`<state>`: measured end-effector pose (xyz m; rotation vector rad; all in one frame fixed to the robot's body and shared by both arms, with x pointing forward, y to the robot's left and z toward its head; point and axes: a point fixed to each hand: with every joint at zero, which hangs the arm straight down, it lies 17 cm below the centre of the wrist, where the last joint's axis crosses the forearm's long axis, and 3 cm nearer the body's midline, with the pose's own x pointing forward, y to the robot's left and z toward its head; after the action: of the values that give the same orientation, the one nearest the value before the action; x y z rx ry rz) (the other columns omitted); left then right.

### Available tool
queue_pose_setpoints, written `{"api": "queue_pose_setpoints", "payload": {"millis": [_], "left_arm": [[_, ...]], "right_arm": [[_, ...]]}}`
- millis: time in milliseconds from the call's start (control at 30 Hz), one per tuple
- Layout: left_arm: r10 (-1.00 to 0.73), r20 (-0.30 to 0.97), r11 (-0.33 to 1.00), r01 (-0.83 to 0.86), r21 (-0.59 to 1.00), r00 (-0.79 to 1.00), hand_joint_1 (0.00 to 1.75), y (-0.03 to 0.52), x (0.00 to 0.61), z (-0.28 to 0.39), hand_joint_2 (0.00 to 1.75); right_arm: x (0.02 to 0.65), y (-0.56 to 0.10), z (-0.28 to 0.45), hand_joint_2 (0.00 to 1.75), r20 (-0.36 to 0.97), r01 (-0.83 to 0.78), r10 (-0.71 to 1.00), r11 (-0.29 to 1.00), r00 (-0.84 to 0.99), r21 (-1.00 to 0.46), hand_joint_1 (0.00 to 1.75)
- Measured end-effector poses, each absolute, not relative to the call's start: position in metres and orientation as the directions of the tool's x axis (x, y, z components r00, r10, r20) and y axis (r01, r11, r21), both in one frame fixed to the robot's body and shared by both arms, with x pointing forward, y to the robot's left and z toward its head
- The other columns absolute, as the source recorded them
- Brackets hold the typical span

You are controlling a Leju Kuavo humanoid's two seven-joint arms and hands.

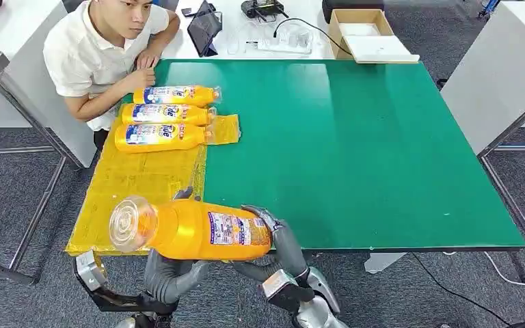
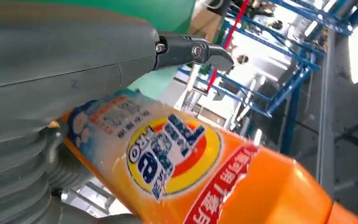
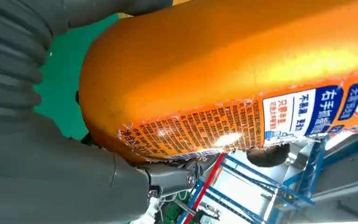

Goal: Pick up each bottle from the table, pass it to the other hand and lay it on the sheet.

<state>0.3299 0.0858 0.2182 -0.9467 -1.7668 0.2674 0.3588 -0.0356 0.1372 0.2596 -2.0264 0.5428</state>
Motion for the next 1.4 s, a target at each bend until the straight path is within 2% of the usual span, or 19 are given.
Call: {"api": "queue_pose_setpoints", "payload": {"millis": [300, 700, 733, 767, 900, 933, 967, 1000, 1033, 1067, 1167, 1233, 1367, 1400], "left_arm": [[0.633, 0.740, 0.732, 0.491, -0.474, -0.229, 0.00, 0.081, 0.327, 0.230, 1.75], [0.604, 0.759, 0.745, 0.508, -0.432, -0.240, 0.00, 0.073, 0.324, 0.225, 1.75], [0.604, 0.761, 0.745, 0.507, -0.433, -0.237, 0.07, 0.073, 0.324, 0.224, 1.75], [0.603, 0.762, 0.745, 0.507, -0.433, -0.236, 1.75, 0.073, 0.324, 0.223, 1.75], [0.609, 0.763, 0.737, 0.510, -0.444, -0.215, 1.75, 0.072, 0.325, 0.220, 1.75], [0.615, 0.761, 0.731, 0.513, -0.451, -0.207, 1.75, 0.072, 0.326, 0.218, 1.75], [0.622, 0.757, 0.723, 0.517, -0.458, -0.200, 1.75, 0.072, 0.326, 0.218, 1.75], [0.631, 0.752, 0.714, 0.525, -0.464, -0.193, 1.75, 0.072, 0.325, 0.218, 1.75], [0.650, 0.739, 0.692, 0.541, -0.478, -0.177, 1.75, 0.072, 0.325, 0.219, 1.75], [0.668, 0.727, 0.669, 0.557, -0.493, -0.159, 1.75, 0.071, 0.324, 0.219, 1.75], [0.710, 0.695, 0.607, 0.595, -0.527, -0.109, 1.75, 0.071, 0.320, 0.219, 1.75], [0.717, 0.691, 0.593, 0.606, -0.530, -0.097, 1.75, 0.071, 0.319, 0.218, 1.75], [0.717, 0.692, 0.581, 0.622, -0.525, -0.085, 1.75, 0.070, 0.316, 0.217, 1.75], [0.717, 0.692, 0.579, 0.625, -0.524, -0.083, 1.75, 0.070, 0.316, 0.217, 1.75]], "right_arm": [[0.350, -0.013, 0.132, 1.75, 0.879, -0.465, 0.014, 0.845, -0.478, -0.266, 1.75], [0.345, 0.000, 0.109, 1.75, 0.896, -0.523, 0.068, 0.791, -0.439, -0.317, 1.75], [0.345, 0.000, 0.108, 1.75, 0.895, -0.524, 0.072, 0.788, -0.440, -0.322, 1.75], [0.345, 0.000, 0.107, 1.75, 0.895, -0.526, 0.075, 0.786, -0.441, -0.325, 1.75], [0.345, 0.001, 0.105, 1.75, 0.893, -0.530, 0.082, 0.779, -0.442, -0.334, 1.75], [0.344, 0.001, 0.104, 1.75, 0.894, -0.534, 0.081, 0.776, -0.441, -0.334, 1.66], [0.343, 0.002, 0.104, 1.75, 0.894, -0.537, 0.080, 0.775, -0.440, -0.334, 0.91], [0.343, 0.002, 0.104, 1.75, 0.894, -0.538, 0.079, 0.774, -0.441, -0.333, 0.26], [0.343, 0.002, 0.105, 1.75, 0.893, -0.541, 0.074, 0.773, -0.443, -0.332, 0.23], [0.341, 0.003, 0.106, 1.75, 0.891, -0.545, 0.067, 0.770, -0.449, -0.333, 0.28], [0.333, 0.009, 0.109, 1.75, 0.882, -0.569, 0.043, 0.749, -0.470, -0.340, 0.30], [0.331, 0.010, 0.110, 1.75, 0.879, -0.577, 0.037, 0.741, -0.475, -0.343, 0.00], [0.328, 0.011, 0.113, 1.75, 0.876, -0.587, 0.030, 0.732, -0.481, -0.347, 0.00], [0.327, 0.011, 0.113, 0.00, 0.876, -0.587, 0.030, 0.731, -0.482, -0.348, 0.00]]}}
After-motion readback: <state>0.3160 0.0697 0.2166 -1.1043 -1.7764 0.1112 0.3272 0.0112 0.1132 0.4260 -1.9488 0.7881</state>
